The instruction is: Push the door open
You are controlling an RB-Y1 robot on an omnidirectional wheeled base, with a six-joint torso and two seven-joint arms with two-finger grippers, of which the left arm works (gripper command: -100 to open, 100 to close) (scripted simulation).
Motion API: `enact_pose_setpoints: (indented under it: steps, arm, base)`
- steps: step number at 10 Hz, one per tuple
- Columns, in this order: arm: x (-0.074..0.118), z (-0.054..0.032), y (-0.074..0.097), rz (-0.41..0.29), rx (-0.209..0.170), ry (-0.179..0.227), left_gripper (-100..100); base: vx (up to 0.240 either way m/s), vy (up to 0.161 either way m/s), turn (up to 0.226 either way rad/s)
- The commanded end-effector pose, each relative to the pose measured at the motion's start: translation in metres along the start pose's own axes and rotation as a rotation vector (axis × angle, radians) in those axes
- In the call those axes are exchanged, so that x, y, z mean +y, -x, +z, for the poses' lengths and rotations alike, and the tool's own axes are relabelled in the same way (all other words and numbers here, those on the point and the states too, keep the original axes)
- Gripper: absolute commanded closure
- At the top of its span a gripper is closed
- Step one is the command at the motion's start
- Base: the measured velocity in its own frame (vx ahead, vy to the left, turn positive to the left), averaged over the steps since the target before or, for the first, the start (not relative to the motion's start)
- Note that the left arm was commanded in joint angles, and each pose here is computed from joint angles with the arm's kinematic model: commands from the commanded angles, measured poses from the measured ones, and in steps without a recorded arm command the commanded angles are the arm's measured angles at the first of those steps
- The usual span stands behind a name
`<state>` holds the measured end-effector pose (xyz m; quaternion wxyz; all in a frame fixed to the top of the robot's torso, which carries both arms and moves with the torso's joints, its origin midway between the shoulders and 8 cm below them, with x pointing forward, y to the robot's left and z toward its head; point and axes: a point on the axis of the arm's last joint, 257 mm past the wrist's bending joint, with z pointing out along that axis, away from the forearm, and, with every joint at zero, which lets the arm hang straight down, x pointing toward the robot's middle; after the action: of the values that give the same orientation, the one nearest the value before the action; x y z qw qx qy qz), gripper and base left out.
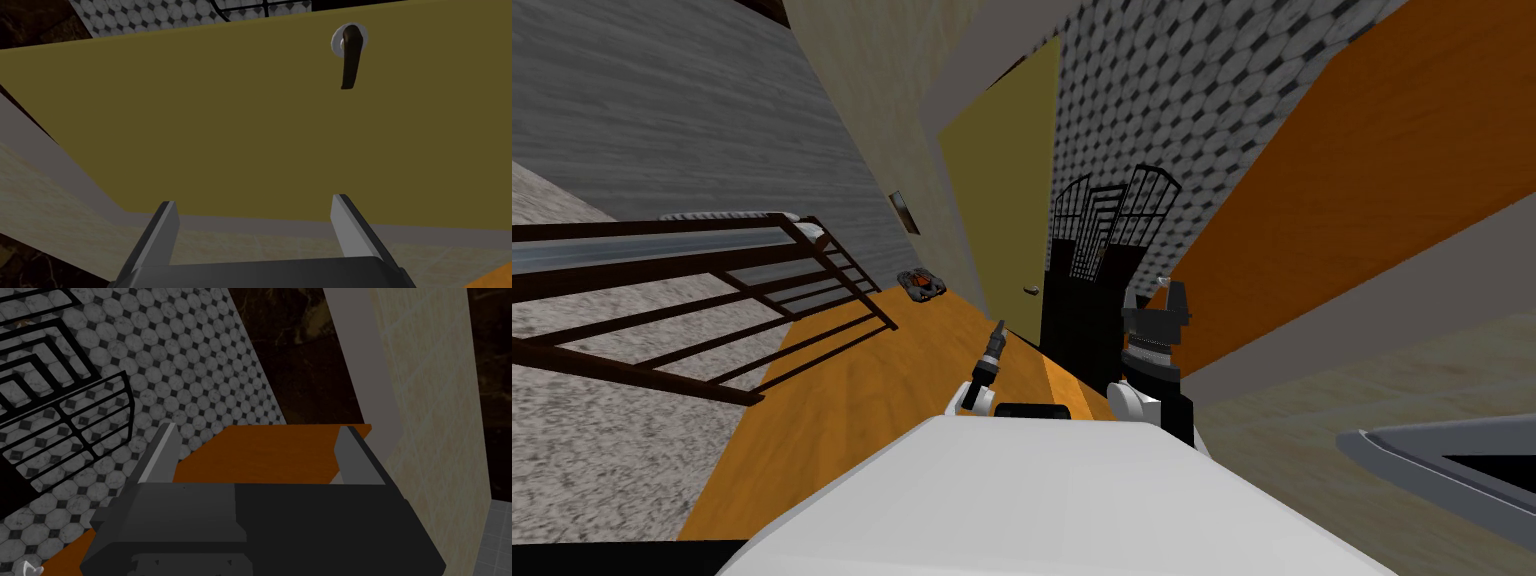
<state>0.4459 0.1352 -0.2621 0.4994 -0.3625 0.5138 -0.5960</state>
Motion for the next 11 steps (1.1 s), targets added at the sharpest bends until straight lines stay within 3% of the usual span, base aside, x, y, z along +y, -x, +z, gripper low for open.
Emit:
enact_pose_setpoints:
  steps: [1,11]
  arm:
    - [0.01,0.0012,-0.008,-0.007,0.02,0.012,-100]
    - [0.061,-0.0005,-0.056,-0.047,0.134,0.086,-100]
  base:
    - [0.098,0.059,-0.019]
    - [0.096,0.054,-0.02]
